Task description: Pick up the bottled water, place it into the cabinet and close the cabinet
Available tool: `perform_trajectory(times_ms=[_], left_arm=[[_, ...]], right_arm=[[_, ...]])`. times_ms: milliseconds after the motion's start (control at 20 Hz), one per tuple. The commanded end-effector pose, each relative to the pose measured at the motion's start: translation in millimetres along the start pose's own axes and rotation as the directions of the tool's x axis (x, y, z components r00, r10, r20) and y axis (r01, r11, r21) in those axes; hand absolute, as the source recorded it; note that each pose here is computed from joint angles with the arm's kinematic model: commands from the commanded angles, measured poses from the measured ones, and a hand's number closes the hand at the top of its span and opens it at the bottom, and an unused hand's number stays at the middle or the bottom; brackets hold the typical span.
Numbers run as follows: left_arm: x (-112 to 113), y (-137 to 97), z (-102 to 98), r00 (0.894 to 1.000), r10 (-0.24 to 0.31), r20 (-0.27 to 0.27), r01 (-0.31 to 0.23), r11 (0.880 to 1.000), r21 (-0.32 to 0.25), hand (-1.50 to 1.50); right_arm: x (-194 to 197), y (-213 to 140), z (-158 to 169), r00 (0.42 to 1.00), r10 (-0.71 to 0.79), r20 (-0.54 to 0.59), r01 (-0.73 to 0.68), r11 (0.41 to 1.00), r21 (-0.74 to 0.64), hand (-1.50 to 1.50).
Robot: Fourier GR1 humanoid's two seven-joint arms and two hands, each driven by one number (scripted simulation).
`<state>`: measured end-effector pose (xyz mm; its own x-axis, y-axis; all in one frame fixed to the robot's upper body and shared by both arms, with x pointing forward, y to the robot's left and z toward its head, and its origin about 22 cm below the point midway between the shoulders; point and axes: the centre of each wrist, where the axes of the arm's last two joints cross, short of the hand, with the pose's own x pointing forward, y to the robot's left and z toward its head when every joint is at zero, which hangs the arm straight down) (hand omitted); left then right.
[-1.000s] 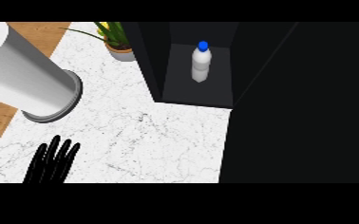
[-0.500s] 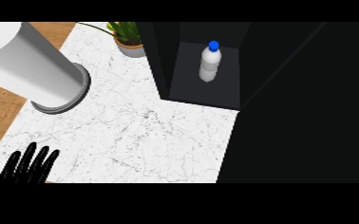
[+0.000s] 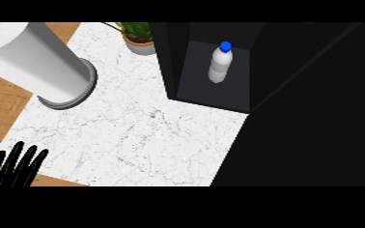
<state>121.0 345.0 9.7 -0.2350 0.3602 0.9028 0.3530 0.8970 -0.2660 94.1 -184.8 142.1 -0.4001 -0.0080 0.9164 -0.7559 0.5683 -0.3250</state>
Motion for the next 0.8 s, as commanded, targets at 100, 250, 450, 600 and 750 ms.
perform_trajectory(times_ms=[100,250,450,600,750], left_arm=[[8,6,-4,1.000,-0.002,0.013,0.002,1.000,-0.020,-1.50],[12,11,-5,1.000,0.004,0.010,-0.004,1.000,-0.030,-1.50],[17,16,-6,1.000,-0.006,0.001,0.006,1.000,-0.018,-1.50],[20,19,-6,1.000,-0.012,0.021,0.012,1.000,-0.024,-1.50],[22,22,-6,1.000,-0.006,0.012,0.006,1.000,-0.007,-1.50]], right_arm=[[-5,9,-22,0.993,-0.103,-0.055,0.104,0.994,0.023,1.50],[-13,4,-32,0.990,-0.131,-0.060,0.129,0.991,-0.036,1.50],[-21,2,-47,0.973,-0.221,-0.065,0.218,0.975,-0.050,1.50],[-31,-3,-58,0.953,-0.291,-0.081,0.286,0.956,-0.068,1.50],[-37,-14,-69,0.938,-0.340,-0.062,0.334,0.938,-0.089,1.50]])
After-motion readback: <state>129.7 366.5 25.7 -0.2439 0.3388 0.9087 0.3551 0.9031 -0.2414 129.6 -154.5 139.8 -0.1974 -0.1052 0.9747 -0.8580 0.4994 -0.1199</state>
